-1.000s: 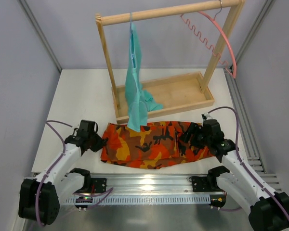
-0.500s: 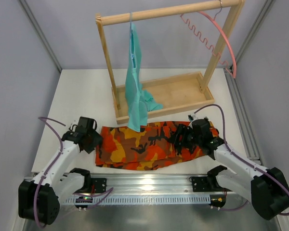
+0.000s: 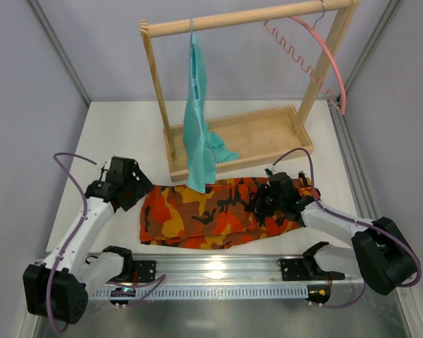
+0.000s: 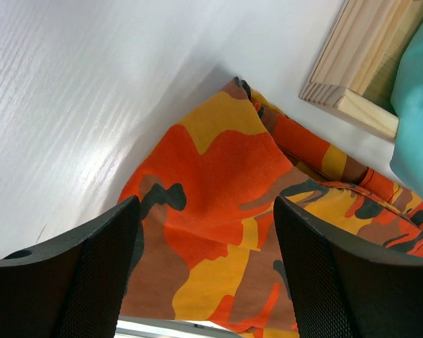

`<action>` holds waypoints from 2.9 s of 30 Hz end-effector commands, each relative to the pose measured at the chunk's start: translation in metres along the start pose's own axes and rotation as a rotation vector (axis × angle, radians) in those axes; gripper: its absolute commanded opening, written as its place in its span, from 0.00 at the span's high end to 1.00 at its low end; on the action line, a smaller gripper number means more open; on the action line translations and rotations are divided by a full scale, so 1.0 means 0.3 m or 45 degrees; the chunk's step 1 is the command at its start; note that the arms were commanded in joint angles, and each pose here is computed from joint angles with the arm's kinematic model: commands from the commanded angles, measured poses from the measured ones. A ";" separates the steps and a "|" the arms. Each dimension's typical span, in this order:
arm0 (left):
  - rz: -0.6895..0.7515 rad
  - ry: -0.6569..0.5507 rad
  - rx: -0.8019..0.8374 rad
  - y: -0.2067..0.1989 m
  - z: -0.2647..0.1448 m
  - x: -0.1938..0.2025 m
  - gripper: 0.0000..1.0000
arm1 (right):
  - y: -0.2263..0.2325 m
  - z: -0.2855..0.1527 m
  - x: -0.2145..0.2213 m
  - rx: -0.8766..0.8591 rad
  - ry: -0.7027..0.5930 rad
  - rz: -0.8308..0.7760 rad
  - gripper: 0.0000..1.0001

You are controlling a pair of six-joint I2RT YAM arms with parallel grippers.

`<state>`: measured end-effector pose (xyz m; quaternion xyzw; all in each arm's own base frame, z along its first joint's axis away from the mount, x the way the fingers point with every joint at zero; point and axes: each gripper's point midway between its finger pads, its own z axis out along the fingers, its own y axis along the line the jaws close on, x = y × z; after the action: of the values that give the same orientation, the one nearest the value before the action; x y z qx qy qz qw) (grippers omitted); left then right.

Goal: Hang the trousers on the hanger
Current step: Fold the trousers

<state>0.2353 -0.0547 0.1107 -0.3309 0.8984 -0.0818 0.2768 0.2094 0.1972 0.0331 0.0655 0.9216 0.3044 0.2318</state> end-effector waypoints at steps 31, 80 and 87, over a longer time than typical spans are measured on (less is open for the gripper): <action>0.083 -0.077 0.061 -0.052 -0.027 -0.076 0.22 | -0.243 -0.475 -0.373 0.654 -0.263 0.078 0.96; -0.114 0.403 0.161 -0.054 0.226 0.278 1.00 | -0.333 -0.367 -0.314 0.437 -0.180 0.295 0.95; -0.069 0.253 -0.038 0.071 0.183 0.114 1.00 | -0.298 -0.304 -0.295 0.280 -0.175 0.291 0.70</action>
<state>0.2343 -0.0933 0.0346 -0.3555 0.9025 -0.1872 0.1553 0.2210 0.0470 0.0605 0.2334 0.9354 0.1817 0.1937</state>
